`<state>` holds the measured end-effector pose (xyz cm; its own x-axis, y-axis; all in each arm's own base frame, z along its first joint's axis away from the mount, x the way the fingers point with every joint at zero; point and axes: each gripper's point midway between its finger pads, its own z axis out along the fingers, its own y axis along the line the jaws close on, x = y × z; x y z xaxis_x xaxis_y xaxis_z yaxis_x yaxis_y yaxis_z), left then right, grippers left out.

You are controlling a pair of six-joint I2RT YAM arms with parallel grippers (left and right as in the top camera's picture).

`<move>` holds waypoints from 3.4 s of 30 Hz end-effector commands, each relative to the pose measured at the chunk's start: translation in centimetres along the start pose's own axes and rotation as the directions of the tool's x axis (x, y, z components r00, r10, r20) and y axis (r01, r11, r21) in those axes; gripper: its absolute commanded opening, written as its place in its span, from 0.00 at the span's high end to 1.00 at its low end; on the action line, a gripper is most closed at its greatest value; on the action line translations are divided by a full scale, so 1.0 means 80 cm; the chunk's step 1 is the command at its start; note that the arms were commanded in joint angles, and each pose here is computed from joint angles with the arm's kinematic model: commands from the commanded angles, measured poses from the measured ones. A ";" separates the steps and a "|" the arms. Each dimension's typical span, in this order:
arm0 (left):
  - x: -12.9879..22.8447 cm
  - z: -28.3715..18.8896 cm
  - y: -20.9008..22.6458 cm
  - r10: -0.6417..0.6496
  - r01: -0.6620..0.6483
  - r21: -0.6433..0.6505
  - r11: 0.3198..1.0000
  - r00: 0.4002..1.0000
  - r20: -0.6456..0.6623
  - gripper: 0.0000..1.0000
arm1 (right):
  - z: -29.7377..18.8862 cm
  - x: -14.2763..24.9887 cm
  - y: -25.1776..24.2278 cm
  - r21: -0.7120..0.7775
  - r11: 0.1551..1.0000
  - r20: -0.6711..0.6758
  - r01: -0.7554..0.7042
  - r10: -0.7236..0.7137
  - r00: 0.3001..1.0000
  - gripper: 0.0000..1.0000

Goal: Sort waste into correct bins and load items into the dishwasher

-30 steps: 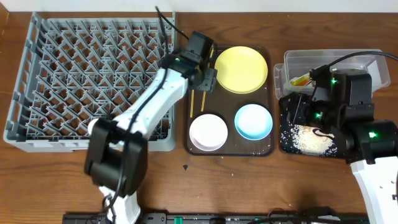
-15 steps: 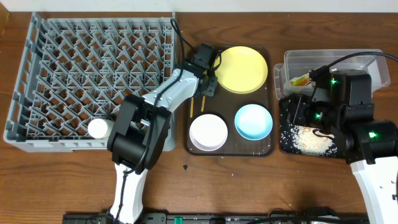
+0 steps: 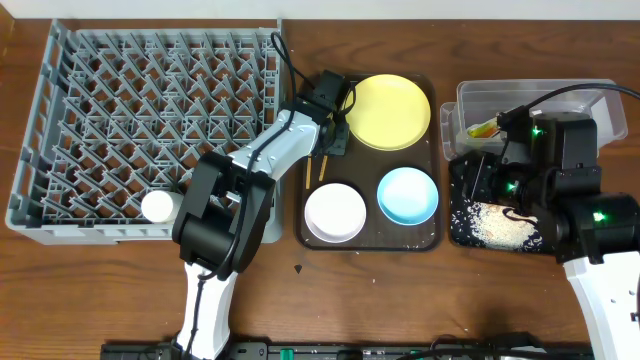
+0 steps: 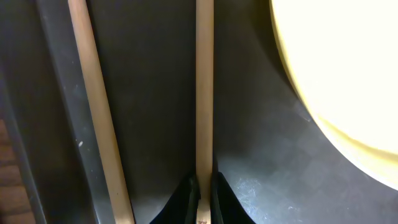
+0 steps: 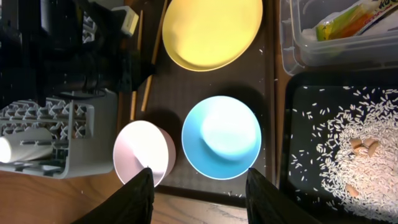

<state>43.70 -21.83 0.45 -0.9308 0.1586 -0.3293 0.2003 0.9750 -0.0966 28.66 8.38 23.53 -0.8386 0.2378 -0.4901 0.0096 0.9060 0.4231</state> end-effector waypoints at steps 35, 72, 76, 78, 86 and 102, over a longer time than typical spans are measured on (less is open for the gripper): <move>0.012 -0.156 0.140 -0.190 0.190 -0.235 0.953 0.981 0.021 0.78 | -0.001 0.002 0.001 -0.006 1.000 -0.009 -0.011 0.011 1.000 0.56; 0.000 0.005 0.039 0.023 -0.024 -0.124 0.992 1.000 -0.004 0.68 | 0.004 0.001 0.000 -0.003 1.000 -0.018 -0.014 0.014 1.000 0.52; 0.001 0.007 0.039 0.021 -0.021 -0.124 0.992 1.000 -0.007 0.68 | 0.006 0.002 -0.001 0.000 1.000 -0.025 -0.016 0.016 1.000 0.53; 0.001 0.007 0.039 0.020 -0.021 -0.123 0.992 1.000 -0.008 0.68 | 0.006 0.002 -0.001 0.000 1.000 -0.025 -0.016 0.016 1.000 0.53; 0.021 0.020 0.022 0.026 -0.030 -0.063 0.998 0.998 -0.060 0.74 | 0.006 0.002 -0.001 0.000 1.000 -0.025 -0.016 0.016 1.000 0.55; -0.028 -0.079 0.006 0.021 -0.019 -0.023 1.000 0.996 0.085 0.92 | 0.006 0.002 -0.001 -0.001 1.000 -0.025 -0.016 0.016 1.000 0.56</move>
<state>42.87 -20.12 1.03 -0.9382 0.1814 -0.2946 0.2011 0.9788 -0.0377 28.74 8.46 22.88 -0.8524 0.2357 -0.4668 0.0193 0.9062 0.4224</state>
